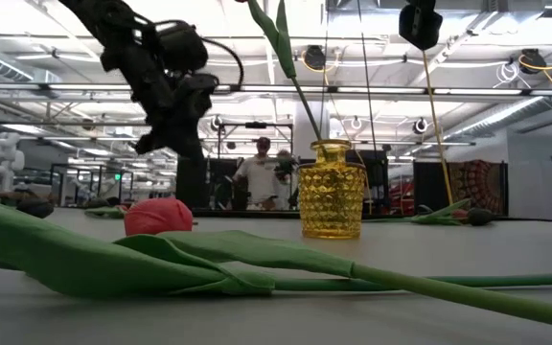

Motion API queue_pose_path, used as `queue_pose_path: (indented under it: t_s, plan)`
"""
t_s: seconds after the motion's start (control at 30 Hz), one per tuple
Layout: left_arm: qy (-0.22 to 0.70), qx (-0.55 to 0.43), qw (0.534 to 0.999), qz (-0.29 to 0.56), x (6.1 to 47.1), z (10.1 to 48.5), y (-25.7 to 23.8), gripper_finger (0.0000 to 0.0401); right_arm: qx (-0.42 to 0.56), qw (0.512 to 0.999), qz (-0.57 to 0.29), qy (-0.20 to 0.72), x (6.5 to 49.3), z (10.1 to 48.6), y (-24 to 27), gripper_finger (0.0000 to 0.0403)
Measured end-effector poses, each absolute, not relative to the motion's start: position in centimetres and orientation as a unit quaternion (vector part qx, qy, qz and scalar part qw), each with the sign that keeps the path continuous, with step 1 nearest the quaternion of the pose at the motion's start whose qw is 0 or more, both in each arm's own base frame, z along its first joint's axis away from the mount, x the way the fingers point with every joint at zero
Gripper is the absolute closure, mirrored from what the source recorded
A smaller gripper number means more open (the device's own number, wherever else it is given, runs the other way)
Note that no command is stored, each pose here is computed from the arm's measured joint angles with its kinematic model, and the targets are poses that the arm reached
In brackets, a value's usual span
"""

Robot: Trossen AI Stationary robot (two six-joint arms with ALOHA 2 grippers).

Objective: Sort flowers into vase by color
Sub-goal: Put the top left red flower into the yellow vase

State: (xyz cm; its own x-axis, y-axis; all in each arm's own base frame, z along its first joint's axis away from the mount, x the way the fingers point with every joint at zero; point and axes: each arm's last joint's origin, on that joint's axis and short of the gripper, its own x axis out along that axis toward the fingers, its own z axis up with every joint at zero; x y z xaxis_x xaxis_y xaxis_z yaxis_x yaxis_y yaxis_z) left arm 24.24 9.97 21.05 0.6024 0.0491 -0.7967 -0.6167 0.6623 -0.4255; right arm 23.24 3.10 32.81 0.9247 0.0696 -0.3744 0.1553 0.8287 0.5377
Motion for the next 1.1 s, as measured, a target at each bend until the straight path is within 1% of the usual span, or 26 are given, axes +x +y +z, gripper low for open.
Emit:
queue_pose_path:
  t_s: [0.23, 0.47, 0.7, 0.87, 1.1]
  plan:
    - [0.337, -0.341, 0.854, 0.203, 22.7, 24.3, 9.4, 0.0398, 0.298, 0.937, -0.04, 0.177, 23.4, 33.0, 2.1, 0.0403]
    - [0.281, -0.33, 0.88, 0.193, 20.9, 27.1, 8.6, 0.0398, 0.307, 0.941, -0.054, 0.129, 23.9, 33.7, 0.7, 0.0403]
    - [0.276, -0.294, 0.897, 0.18, 20.3, 30.8, 8.3, 0.0398, 0.312, 0.941, -0.078, 0.109, 23.9, 34.0, -0.8, 0.0403]
    - [0.256, -0.272, 0.911, 0.171, 20.2, 33.4, 8.2, 0.0398, 0.309, 0.942, -0.097, 0.091, 24.0, 35.0, -2.0, 0.0403]
    - [0.254, -0.263, 0.918, 0.156, 20.1, 34.7, 7.9, 0.0398, 0.283, 0.949, -0.12, 0.061, 24.8, 37.2, -3.9, 0.0403]
